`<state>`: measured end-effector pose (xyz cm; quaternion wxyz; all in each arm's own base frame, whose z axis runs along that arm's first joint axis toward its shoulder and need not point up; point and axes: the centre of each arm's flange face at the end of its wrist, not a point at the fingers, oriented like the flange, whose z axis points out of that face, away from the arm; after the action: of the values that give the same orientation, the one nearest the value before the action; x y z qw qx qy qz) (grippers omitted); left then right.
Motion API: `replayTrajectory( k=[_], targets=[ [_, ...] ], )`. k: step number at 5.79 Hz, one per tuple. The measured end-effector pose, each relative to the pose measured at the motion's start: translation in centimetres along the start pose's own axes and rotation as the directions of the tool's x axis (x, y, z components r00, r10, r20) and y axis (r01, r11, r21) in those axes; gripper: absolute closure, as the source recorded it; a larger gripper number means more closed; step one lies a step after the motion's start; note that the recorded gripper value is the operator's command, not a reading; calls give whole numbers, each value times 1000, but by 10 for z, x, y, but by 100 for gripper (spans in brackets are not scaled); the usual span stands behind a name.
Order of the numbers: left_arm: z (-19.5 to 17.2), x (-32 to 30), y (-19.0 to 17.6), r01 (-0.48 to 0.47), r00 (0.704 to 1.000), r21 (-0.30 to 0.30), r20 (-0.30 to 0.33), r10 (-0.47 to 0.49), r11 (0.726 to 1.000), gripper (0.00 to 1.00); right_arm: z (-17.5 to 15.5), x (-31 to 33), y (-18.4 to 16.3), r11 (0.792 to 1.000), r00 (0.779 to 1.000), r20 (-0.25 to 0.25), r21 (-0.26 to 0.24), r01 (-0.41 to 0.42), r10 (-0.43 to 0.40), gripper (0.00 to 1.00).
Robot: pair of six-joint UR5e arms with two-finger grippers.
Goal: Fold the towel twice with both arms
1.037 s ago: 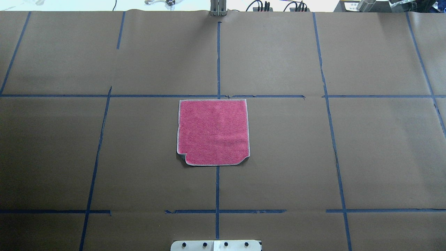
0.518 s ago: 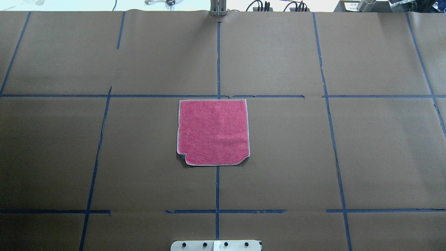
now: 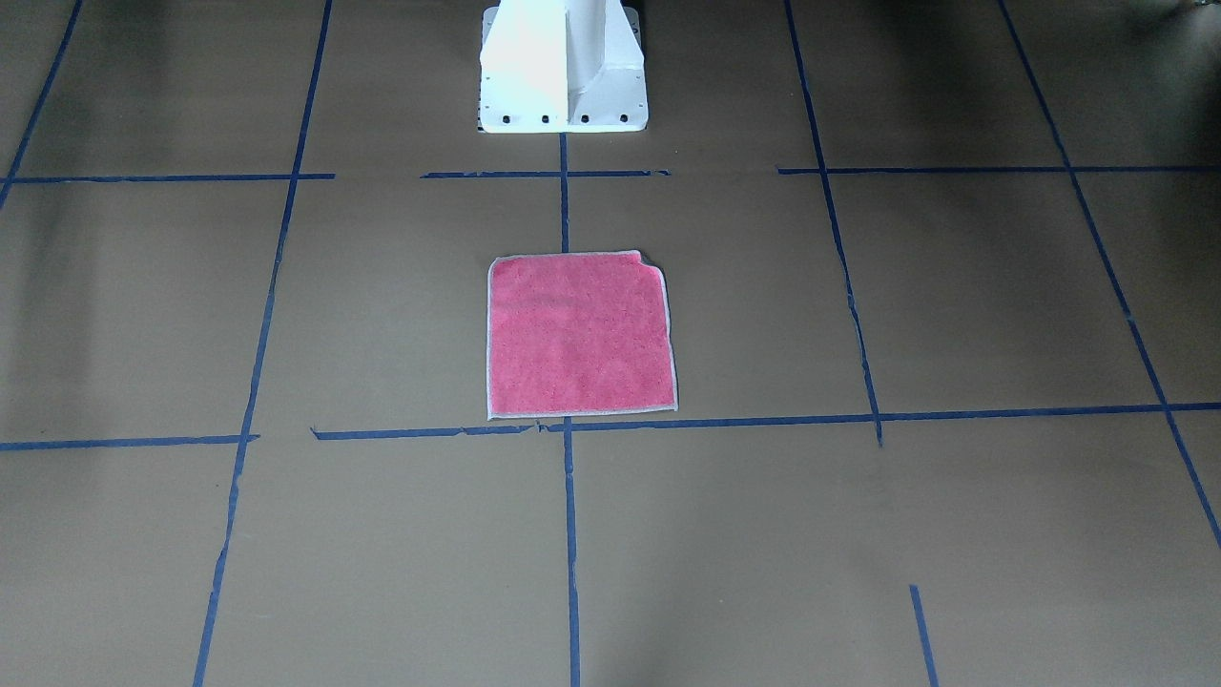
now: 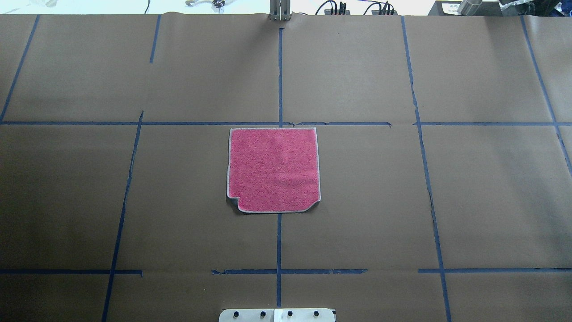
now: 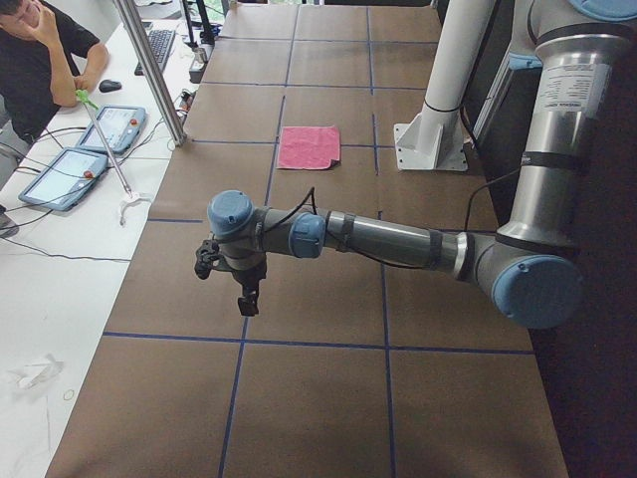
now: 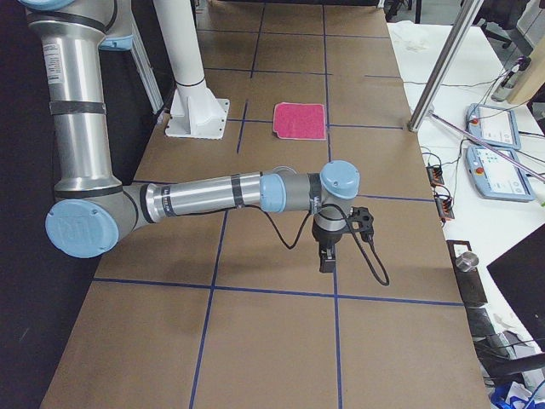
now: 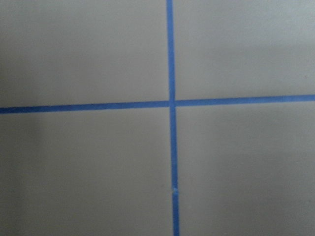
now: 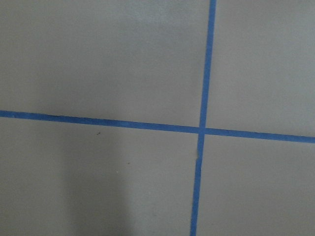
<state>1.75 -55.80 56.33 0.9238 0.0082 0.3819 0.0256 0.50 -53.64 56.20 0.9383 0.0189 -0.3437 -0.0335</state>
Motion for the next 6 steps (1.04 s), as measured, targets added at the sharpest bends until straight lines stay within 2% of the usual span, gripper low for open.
replayTrajectory(
  k=[3, 5, 6],
  targets=[
    [18, 190, -59, 69, 997, -19, -39, -69, 997, 0, 3, -129, -45, 999, 999, 36, 5, -40, 40, 0],
    [26, 315, -64, 185, 981, -20, -51, -186, 983, 0, 3, -249, -30, 990, 987, 71, 2, -144, 144, 0],
    [31, 368, -53, 263, 963, -23, -59, -264, 964, 0, 5, -306, -13, 978, 975, 78, 7, -207, 206, 0]
  ],
)
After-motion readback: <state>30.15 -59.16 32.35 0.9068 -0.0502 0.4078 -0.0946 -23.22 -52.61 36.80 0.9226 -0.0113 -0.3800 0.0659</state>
